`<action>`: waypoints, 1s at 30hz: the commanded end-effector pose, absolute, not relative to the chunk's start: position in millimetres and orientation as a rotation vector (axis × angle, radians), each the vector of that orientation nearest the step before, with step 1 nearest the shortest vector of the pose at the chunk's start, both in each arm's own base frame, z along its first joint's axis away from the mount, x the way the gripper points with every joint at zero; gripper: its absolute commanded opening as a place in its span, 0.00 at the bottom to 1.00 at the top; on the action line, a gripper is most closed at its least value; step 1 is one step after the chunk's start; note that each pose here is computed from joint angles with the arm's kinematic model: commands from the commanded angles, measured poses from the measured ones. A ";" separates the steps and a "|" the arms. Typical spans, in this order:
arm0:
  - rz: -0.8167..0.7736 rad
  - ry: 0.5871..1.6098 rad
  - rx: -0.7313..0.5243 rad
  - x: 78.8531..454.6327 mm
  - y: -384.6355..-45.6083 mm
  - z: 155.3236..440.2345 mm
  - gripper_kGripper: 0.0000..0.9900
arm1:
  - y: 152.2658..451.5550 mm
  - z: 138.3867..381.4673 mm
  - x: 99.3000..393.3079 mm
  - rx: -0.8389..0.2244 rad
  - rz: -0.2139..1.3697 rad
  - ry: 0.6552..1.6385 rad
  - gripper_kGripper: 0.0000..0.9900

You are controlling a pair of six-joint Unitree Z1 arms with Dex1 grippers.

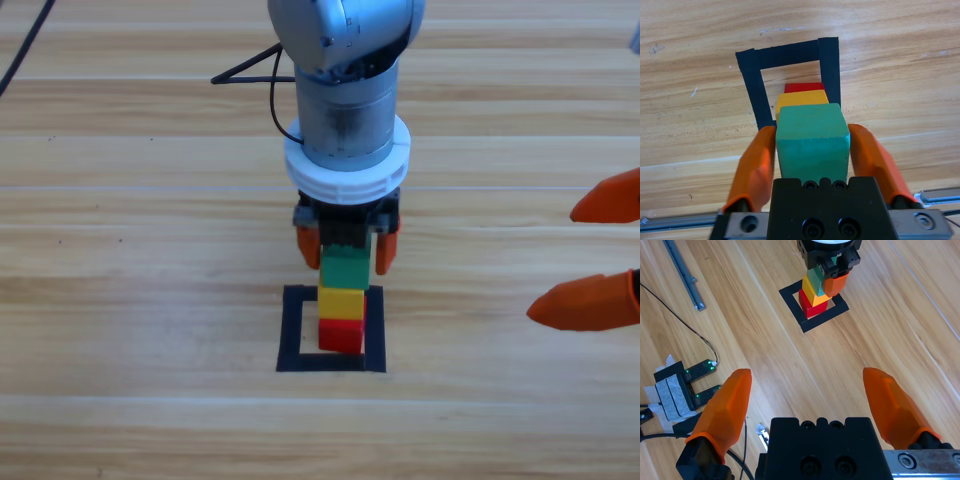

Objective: Stack the blocks in the rectangular block: red at the bottom, yellow in the middle, green on top

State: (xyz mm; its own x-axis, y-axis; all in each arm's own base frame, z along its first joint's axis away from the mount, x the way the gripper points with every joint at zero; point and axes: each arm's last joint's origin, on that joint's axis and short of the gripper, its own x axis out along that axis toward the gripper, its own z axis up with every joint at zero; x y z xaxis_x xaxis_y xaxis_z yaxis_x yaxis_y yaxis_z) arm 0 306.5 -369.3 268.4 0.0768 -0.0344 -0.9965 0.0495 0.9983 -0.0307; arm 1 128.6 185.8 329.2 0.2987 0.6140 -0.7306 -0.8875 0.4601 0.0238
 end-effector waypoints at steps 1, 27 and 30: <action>-0.029 1.520 0.071 303.0 -377.9 244.9 0.99 | 191.8 318.0 140.6 -0.444 1.016 0.815 1.00; -0.404 1.001 0.004 149.2 -249.3 361.4 1.00 | 195.5 321.7 142.9 -0.453 1.022 0.851 1.00; -0.481 0.960 0.103 131.5 -280.2 352.3 1.00 | 195.4 321.6 142.8 -0.454 1.022 0.853 1.00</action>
State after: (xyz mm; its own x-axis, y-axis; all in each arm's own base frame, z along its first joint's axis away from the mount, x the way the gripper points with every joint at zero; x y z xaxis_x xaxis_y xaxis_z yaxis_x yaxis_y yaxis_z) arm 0 163.6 -238.1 362.6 0.4866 -0.2977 -0.8214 0.2784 0.9440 -0.1772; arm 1 133.0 192.2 331.0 0.2706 0.5853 -0.7643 -0.8882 0.4580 0.0362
